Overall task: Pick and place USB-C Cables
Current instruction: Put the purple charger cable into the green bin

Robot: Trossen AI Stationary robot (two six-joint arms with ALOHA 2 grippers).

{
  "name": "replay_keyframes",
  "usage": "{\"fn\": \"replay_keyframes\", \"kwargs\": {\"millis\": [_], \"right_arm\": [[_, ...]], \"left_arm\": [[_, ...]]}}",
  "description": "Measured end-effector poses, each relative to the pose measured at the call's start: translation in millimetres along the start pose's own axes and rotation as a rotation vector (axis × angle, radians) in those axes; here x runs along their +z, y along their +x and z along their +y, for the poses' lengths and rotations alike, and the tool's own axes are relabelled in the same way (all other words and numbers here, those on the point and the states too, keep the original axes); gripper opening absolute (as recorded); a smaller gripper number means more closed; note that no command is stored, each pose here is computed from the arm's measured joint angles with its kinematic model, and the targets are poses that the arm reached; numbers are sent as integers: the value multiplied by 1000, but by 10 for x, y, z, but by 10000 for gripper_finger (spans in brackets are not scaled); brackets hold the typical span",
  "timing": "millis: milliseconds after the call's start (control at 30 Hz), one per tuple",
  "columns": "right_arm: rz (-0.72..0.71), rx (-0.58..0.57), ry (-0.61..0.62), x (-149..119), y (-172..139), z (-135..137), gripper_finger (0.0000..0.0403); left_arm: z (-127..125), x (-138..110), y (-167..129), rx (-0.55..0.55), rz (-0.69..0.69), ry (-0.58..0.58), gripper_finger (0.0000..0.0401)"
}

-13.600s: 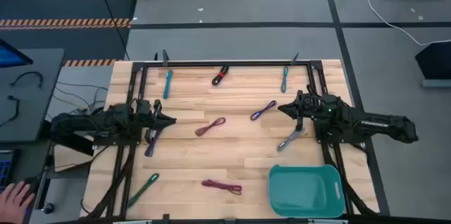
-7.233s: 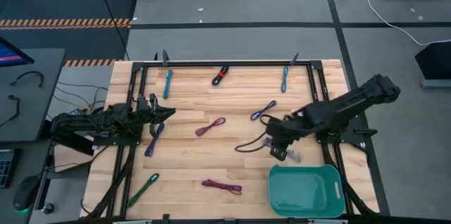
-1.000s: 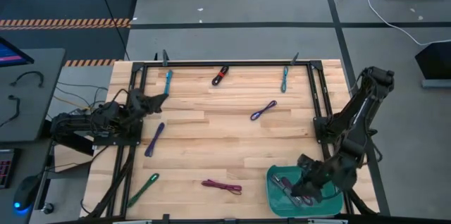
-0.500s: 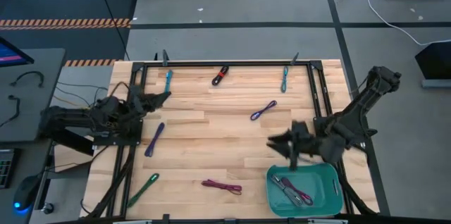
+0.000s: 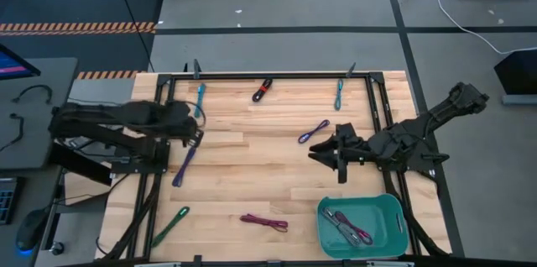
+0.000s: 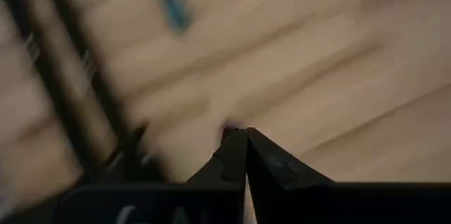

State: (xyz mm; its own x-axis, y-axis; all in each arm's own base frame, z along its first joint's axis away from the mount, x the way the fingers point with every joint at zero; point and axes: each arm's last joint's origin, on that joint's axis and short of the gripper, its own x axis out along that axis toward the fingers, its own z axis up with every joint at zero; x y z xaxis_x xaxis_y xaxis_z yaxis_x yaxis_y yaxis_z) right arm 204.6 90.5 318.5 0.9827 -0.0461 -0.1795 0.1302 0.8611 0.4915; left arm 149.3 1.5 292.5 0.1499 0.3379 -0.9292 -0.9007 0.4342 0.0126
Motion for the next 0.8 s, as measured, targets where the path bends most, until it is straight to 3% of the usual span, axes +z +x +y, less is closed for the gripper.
{"fn": "replay_keyframes", "kwargs": {"millis": [100, 333, 533, 633, 800], "right_arm": [[13, 4, -22, -16, 13, 2, 126], [-12, -38, 18, -32, 67, -9, 126], [-40, -95, -34, -30, 102, -40, 126], [-77, -167, -48, -8, 132, -92, 126], [-86, -195, -34, 32, 182, -168, 126]], "left_arm": [[-31, -101, 274, 87, 165, -23, 23], [-74, -339, 955, 39, 313, -109, 83], [42, -492, 1355, 101, 258, -212, 162], [54, -543, 1488, 43, 225, -259, 191], [17, -556, 1570, -32, 186, -272, 184]]}}
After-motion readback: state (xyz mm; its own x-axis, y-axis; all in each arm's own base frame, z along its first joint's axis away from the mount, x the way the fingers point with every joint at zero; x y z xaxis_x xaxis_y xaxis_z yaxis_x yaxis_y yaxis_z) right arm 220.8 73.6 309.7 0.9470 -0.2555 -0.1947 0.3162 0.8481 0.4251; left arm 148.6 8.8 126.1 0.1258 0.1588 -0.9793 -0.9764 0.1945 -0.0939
